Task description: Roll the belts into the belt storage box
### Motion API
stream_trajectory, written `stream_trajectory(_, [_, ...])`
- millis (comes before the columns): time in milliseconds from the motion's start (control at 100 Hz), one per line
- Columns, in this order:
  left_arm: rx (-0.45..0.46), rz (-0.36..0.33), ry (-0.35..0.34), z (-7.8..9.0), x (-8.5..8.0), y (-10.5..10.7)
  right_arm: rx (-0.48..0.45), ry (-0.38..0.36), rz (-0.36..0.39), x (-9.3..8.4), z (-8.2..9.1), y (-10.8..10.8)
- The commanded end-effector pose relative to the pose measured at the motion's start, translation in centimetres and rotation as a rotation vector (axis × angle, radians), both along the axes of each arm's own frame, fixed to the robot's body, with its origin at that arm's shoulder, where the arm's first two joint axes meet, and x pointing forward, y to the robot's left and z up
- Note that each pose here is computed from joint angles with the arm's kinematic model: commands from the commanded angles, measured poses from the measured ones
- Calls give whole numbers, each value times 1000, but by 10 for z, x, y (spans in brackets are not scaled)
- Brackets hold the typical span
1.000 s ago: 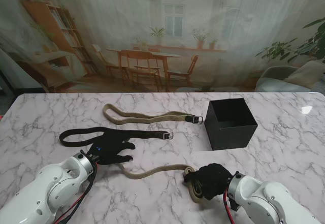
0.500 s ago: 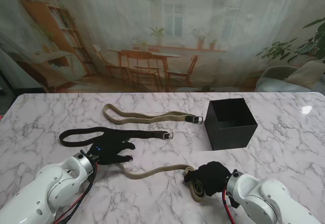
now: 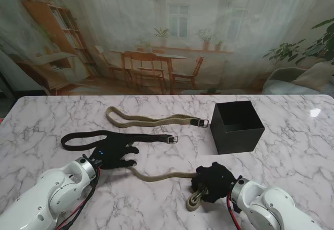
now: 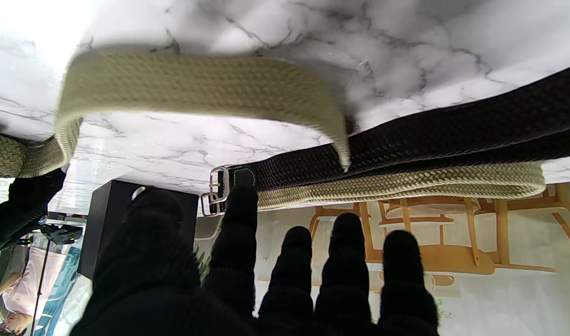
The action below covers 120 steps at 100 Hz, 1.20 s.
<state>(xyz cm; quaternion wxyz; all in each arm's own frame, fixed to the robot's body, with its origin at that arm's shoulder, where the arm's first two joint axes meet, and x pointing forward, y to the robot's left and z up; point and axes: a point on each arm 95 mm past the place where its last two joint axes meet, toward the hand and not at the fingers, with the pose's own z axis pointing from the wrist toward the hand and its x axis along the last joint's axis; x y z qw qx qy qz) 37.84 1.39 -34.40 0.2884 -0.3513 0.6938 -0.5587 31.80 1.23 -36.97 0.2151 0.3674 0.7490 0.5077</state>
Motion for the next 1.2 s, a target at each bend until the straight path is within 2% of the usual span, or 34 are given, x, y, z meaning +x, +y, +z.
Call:
stream_trajectory(0, [7, -4, 13, -2, 0, -1, -10, 36, -12, -5, -12, -2])
stream_trajectory(120, [8, -5, 14, -2, 0, -1, 14, 51, -38, -4, -15, 0])
stream_trajectory(320, [7, -5, 14, -2, 0, -1, 76, 11, -77, -3, -18, 4])
stream_trajectory(500, [7, -6, 14, -3, 0, -1, 84, -48, -65, -1, -20, 5])
stream_trajectory(840, [7, -9, 17, -3, 1, -2, 128, -111, -61, 2, -24, 9])
stream_trajectory(1190, [4, -7, 12, -3, 1, -1, 150, -99, -64, 2, -25, 9])
